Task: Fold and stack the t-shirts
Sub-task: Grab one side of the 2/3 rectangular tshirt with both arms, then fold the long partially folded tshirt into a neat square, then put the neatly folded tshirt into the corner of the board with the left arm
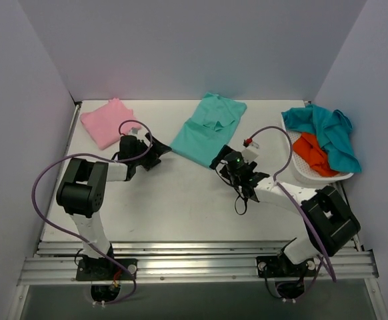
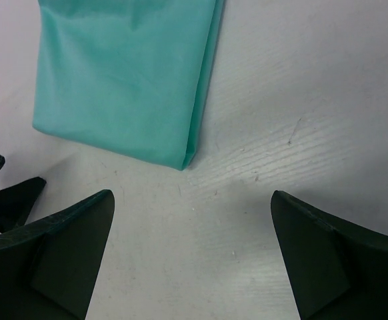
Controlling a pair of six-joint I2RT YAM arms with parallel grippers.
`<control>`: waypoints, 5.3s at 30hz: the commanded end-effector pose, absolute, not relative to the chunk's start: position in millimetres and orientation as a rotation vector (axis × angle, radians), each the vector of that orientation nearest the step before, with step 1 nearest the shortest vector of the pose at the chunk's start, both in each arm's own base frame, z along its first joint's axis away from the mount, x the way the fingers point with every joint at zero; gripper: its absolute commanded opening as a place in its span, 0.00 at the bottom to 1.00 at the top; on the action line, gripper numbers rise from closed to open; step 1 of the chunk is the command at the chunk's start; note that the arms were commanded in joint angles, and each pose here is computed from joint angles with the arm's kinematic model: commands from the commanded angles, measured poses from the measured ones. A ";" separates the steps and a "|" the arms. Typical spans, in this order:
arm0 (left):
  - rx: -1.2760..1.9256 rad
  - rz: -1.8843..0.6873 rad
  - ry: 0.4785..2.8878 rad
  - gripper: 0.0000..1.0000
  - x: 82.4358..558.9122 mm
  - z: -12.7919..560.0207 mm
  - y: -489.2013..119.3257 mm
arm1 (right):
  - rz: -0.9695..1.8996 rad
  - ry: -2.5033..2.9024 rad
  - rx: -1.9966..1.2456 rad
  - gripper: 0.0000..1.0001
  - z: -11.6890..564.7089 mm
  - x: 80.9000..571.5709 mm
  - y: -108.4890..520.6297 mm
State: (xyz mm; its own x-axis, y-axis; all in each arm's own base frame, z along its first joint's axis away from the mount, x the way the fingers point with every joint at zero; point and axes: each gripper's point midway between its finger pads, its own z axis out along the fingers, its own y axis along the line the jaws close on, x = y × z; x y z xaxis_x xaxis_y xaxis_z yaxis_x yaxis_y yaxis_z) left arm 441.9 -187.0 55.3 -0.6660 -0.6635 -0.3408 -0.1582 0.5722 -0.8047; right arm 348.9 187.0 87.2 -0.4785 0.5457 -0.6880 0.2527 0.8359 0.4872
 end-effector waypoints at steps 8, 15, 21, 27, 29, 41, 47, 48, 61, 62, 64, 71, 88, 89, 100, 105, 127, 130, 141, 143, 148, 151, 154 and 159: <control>-0.631 -1.086 2.083 0.98 480.7 51.2 -204.9 | 0.581 2.106 0.563 0.98 54.3 383.4 239.5; -0.632 -1.105 2.090 1.00 493.3 40.9 -215.0 | 0.576 2.144 0.557 0.98 32.9 400.5 250.4; -0.632 -1.115 2.096 0.90 499.0 34.3 -218.5 | 0.569 2.169 0.565 0.96 16.8 405.1 247.9; -0.625 -1.132 2.095 0.74 503.1 26.5 -222.4 | 0.578 2.166 0.585 0.77 10.6 408.8 238.8; -0.619 -1.139 2.097 0.67 503.7 23.1 -224.4 | 0.583 2.167 0.587 0.63 8.9 407.7 238.2; -0.606 -1.156 2.085 0.12 509.1 22.0 -231.4 | 0.600 2.195 0.585 0.00 -5.5 406.5 239.0; -0.582 -1.156 2.049 0.02 497.4 49.1 -229.4 | 0.590 2.190 0.580 0.00 2.1 400.4 234.1; -0.587 -1.145 2.065 0.02 488.5 47.3 -228.5 | 0.596 2.181 0.579 0.00 9.2 397.2 233.8; -0.506 -1.012 2.035 0.02 387.8 149.8 -223.6 | 0.522 2.110 0.500 0.00 98.8 308.4 243.0; -0.498 -1.004 2.034 0.02 380.3 153.8 -226.0 | 0.539 2.084 0.501 0.00 112.5 301.9 243.8; -0.487 -1.007 2.008 0.02 365.3 174.3 -223.8 | 0.502 2.074 0.517 0.00 117.4 289.8 238.0; -0.480 -0.987 1.957 0.02 346.0 211.5 -215.3 | 0.495 2.035 0.528 0.00 138.9 274.3 234.2; -0.435 -0.960 2.004 0.02 396.0 225.2 -242.0 | 0.402 2.023 0.578 0.00 156.1 314.6 224.2; -0.432 -0.968 1.989 0.02 400.4 232.6 -243.6 | 0.397 2.018 0.592 0.00 157.1 319.1 218.8; -0.399 -0.984 2.003 0.03 442.6 233.4 -266.9 | 0.357 2.049 0.626 0.00 143.2 366.5 196.5; -0.401 -1.015 2.025 0.11 502.4 214.1 -282.5 | 0.422 1.998 0.689 0.00 154.5 448.4 177.5; -0.258 -1.571 1.395 0.94 597.8 311.5 -231.2 | 0.139 1.800 0.859 1.00 225.1 543.5 58.0; -0.290 -1.576 1.432 0.94 579.6 289.1 -240.3 | 0.150 1.809 0.835 1.00 222.6 515.5 69.7; -0.731 -1.291 1.779 0.94 556.9 142.9 -319.0 | 0.242 1.704 0.849 1.00 262.1 418.6 62.0; -0.762 -1.189 1.879 0.94 552.2 119.1 -330.1 | 0.223 1.694 0.853 1.00 261.3 402.2 54.4; -0.790 -1.074 1.929 0.94 559.6 113.3 -363.6 | 0.239 1.634 0.878 1.00 284.2 359.3 36.4; -0.878 -0.984 1.945 0.94 556.4 84.0 -369.8 | 0.282 1.599 0.886 1.00 284.2 339.8 32.5; -0.934 -0.957 1.928 0.94 555.3 75.3 -376.7 | 0.302 1.582 0.892 1.00 279.8 326.0 28.9; -1.011 -0.874 1.929 0.94 563.0 56.8 -375.0 | 0.301 1.578 0.889 1.00 278.8 315.0 25.1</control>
State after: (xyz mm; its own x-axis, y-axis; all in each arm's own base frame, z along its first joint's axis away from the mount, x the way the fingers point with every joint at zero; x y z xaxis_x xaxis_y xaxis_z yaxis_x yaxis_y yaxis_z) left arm 552.0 -384.0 65.1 -0.4584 -0.8347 -0.3050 -0.2631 0.4553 -0.8506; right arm 320.0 30.6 278.2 0.0118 0.6853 -0.7282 0.3519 0.6788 0.6445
